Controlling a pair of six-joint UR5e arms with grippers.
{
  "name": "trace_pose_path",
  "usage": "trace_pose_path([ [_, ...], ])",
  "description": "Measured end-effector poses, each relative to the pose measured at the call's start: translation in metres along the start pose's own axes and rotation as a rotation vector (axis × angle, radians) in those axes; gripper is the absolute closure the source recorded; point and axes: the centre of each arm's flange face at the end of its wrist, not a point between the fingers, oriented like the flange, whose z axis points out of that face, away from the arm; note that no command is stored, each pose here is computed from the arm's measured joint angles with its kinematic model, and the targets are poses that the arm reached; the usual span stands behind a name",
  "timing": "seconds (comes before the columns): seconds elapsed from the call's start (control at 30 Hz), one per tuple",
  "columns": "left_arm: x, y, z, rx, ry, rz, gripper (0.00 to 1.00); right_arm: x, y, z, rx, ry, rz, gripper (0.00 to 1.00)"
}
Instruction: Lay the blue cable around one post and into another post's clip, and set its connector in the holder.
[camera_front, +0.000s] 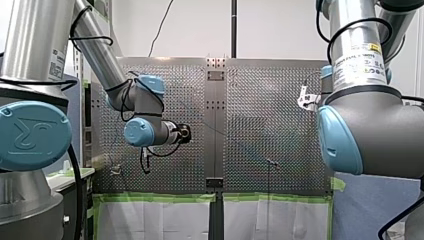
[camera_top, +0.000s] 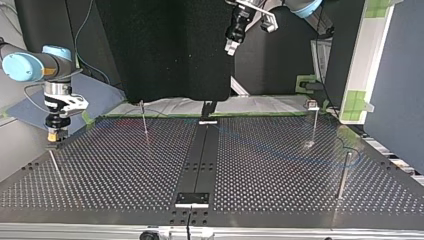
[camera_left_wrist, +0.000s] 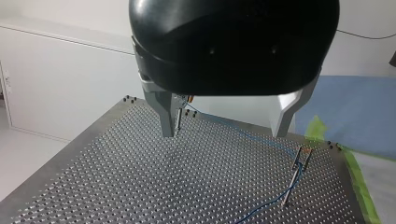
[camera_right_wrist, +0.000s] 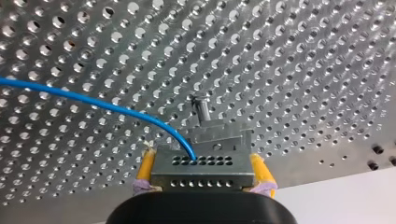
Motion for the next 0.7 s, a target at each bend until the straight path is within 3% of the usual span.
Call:
trace_pose_path([
  [0.4, 0.000, 0.000, 0.000, -0.001, 0.002, 0.001, 0.00, -0.001, -0.005, -0.011, -0.016, -0.085, -0.023, 1.00],
  [0.53, 0.000, 0.000, 0.000, -0.001, 0.002, 0.001, 0.00, 0.010, -0.006, -0.015, -0.017, -0.085, -0.029, 1.00],
  [0.7, 0.000, 0.000, 0.000, -0.001, 0.003, 0.001, 0.00, 0.022, -0.006, -0.017, -0.015, -0.080, -0.023, 1.00],
])
